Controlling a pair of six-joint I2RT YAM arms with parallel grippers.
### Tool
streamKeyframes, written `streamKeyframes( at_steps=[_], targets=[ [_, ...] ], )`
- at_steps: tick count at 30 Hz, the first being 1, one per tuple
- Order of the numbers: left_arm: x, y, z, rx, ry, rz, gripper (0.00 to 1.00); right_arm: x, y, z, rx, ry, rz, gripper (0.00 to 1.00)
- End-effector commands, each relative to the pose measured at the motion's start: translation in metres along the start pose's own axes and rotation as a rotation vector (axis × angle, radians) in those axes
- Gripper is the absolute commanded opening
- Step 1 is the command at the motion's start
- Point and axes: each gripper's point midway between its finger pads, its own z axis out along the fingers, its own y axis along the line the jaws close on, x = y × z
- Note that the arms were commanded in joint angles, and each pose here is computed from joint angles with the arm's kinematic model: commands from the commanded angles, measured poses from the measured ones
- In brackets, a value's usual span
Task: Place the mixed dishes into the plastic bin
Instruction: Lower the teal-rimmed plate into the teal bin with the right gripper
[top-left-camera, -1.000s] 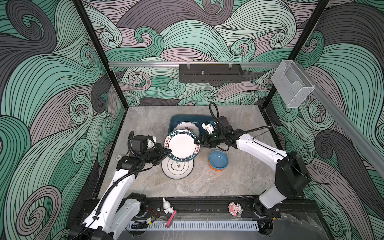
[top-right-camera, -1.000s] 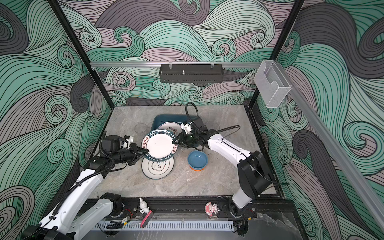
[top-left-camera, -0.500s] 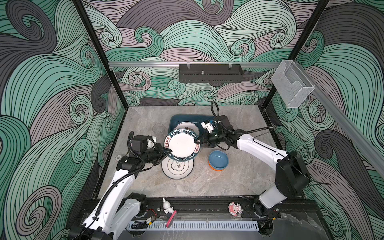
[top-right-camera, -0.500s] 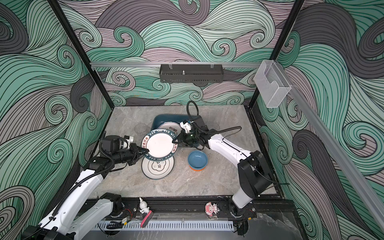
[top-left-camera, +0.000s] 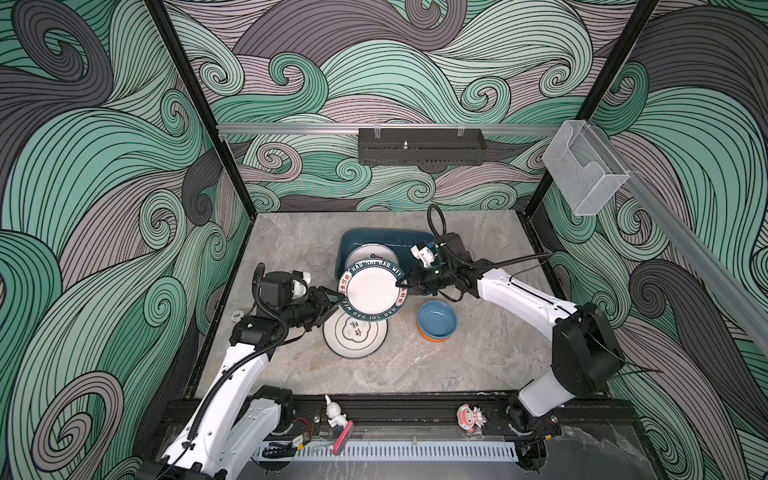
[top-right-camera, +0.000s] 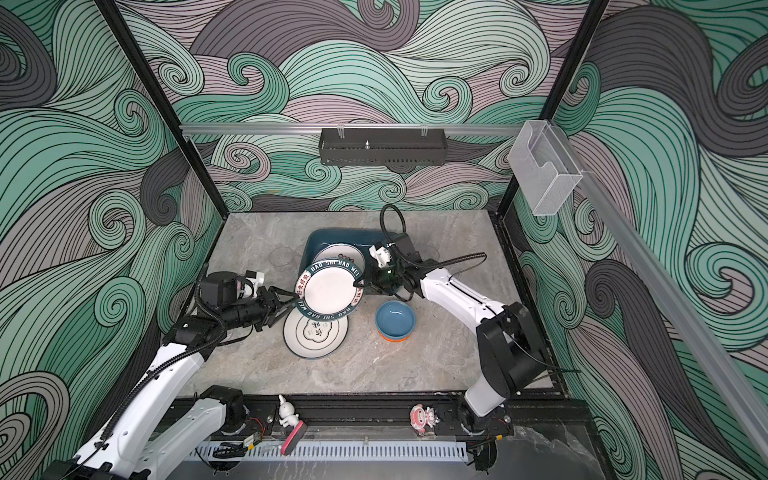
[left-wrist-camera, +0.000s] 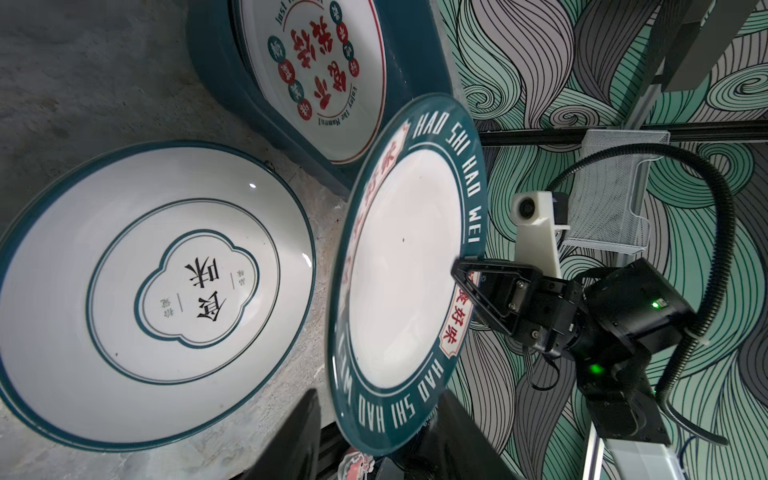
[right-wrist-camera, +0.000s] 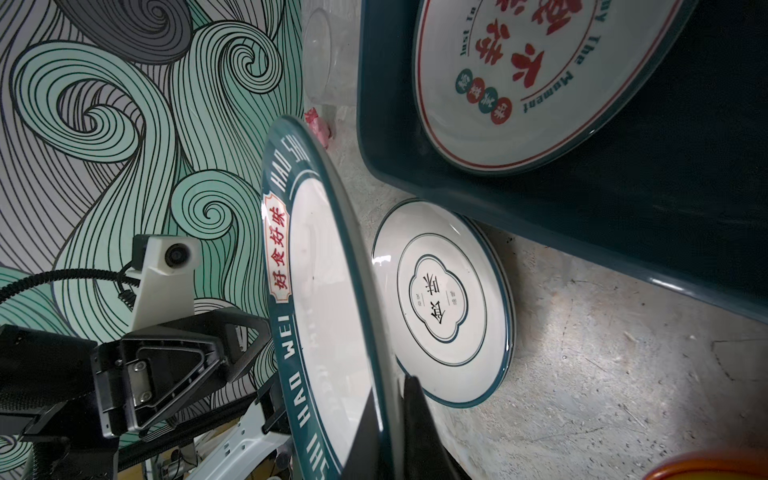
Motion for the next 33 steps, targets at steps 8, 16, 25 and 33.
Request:
streamKeyframes(
  at_steps=[8,16,25,33],
  targets=[
    [0.005,0.015,-0.004,-0.047,-0.023,0.01,0.58,-0.032,0.0,-0.022,0.033,-0.097,-0.05,0.02],
    [0.007,0.019,-0.004,-0.054,-0.022,0.011,0.59,-0.066,-0.011,-0.024,0.072,-0.15,-0.032,0.02],
    [0.009,0.022,-0.004,-0.062,-0.016,0.008,0.6,-0.094,-0.029,-0.01,0.117,-0.171,-0.003,0.02],
    [0.01,0.025,-0.003,-0.067,-0.012,0.003,0.6,-0.113,-0.044,0.005,0.149,-0.187,0.015,0.01]
  ],
)
